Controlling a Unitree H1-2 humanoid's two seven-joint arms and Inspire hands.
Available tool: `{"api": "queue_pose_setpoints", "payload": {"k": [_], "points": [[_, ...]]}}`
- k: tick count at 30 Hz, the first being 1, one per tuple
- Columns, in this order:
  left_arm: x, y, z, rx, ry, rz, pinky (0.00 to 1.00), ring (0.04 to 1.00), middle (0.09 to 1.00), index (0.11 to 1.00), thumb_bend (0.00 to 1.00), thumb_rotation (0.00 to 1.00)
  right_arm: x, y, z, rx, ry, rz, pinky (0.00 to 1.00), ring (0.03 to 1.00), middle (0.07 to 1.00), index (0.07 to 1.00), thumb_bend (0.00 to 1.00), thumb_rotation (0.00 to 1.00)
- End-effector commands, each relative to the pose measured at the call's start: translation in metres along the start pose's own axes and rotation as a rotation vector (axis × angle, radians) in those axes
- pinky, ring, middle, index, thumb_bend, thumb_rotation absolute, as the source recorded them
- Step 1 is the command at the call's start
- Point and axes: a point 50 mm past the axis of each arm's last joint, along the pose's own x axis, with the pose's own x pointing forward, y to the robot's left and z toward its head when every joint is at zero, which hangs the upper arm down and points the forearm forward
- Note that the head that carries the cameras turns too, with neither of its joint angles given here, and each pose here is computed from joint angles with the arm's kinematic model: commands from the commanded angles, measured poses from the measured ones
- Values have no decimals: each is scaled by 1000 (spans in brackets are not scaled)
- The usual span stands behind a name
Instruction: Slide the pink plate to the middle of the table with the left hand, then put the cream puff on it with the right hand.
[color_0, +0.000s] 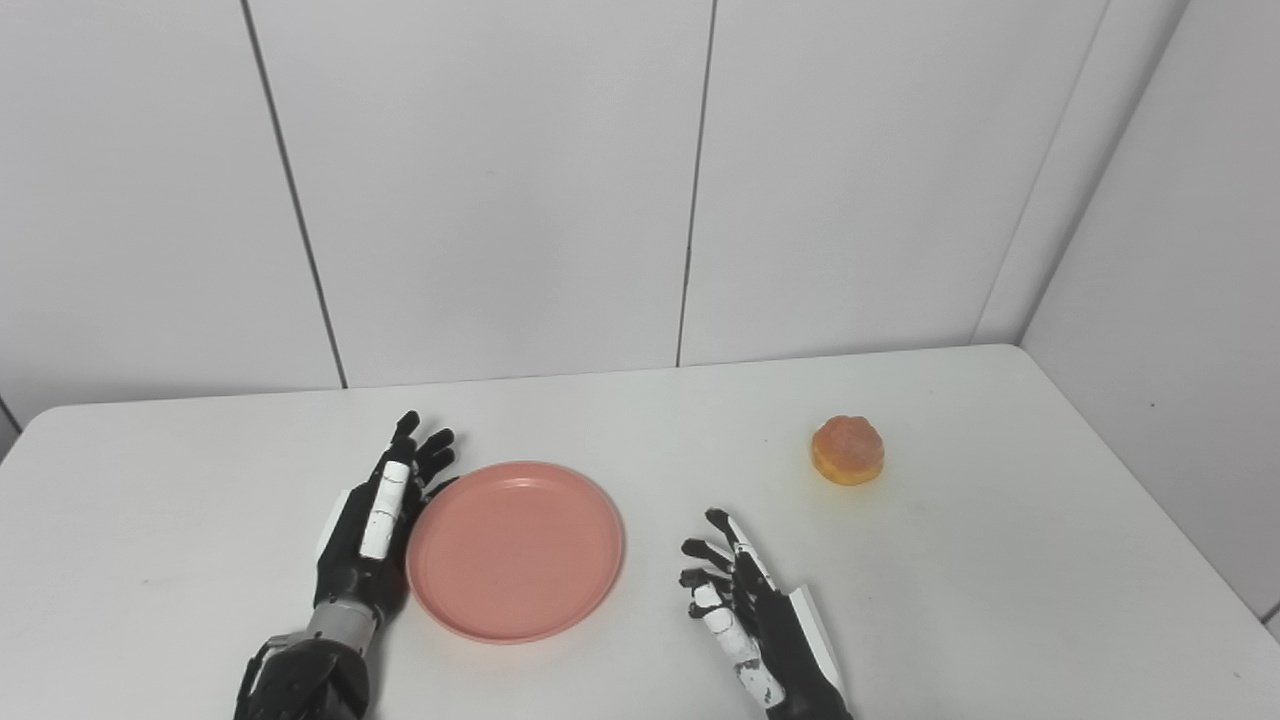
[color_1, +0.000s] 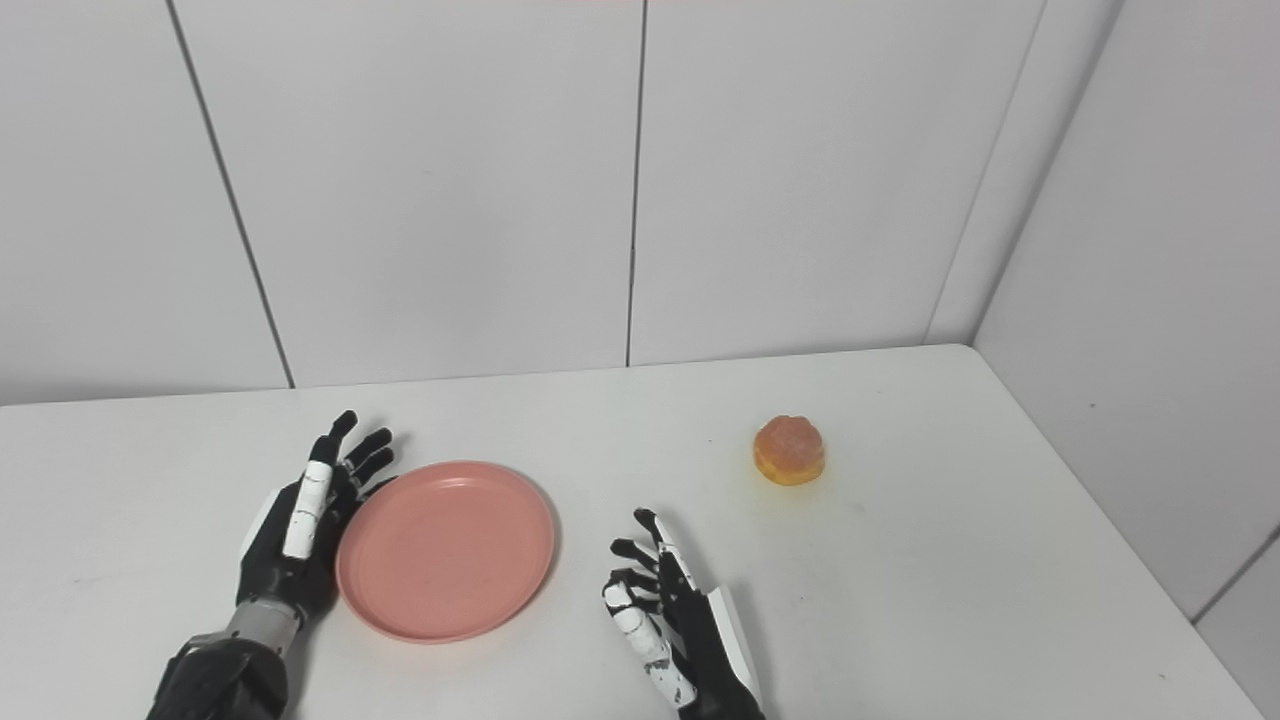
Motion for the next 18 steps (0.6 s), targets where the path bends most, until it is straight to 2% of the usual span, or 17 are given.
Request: {"api": "queue_pose_setpoints", "payload": {"k": [1,4,7,11,18], "points": [[0,-1,-3,-11,30,-1,824,912,889,968,939,833,-3,13,-3,-6,31,31,677,840,884,919,795,1000],[-1,-2,-4,-17,34,3,861,918,884,969,931,836,-4,10,0,-26,1,-6,760,876,913,899,780,1000],[0,-2,-4,-28,40,3,884,922,888,976,938,830,-6,7,5,-54,-36,-41,799,882,917,892,761,1000],[0,-1,-3,-41,49,3,863,925,895,984,943,823,-9,2,19,-103,-83,-97,843,899,928,898,760,1000],[-2,1,-4,-60,84,5,891,926,889,990,972,819,-7,-8,46,-207,-154,-124,909,929,927,910,792,948]]}}
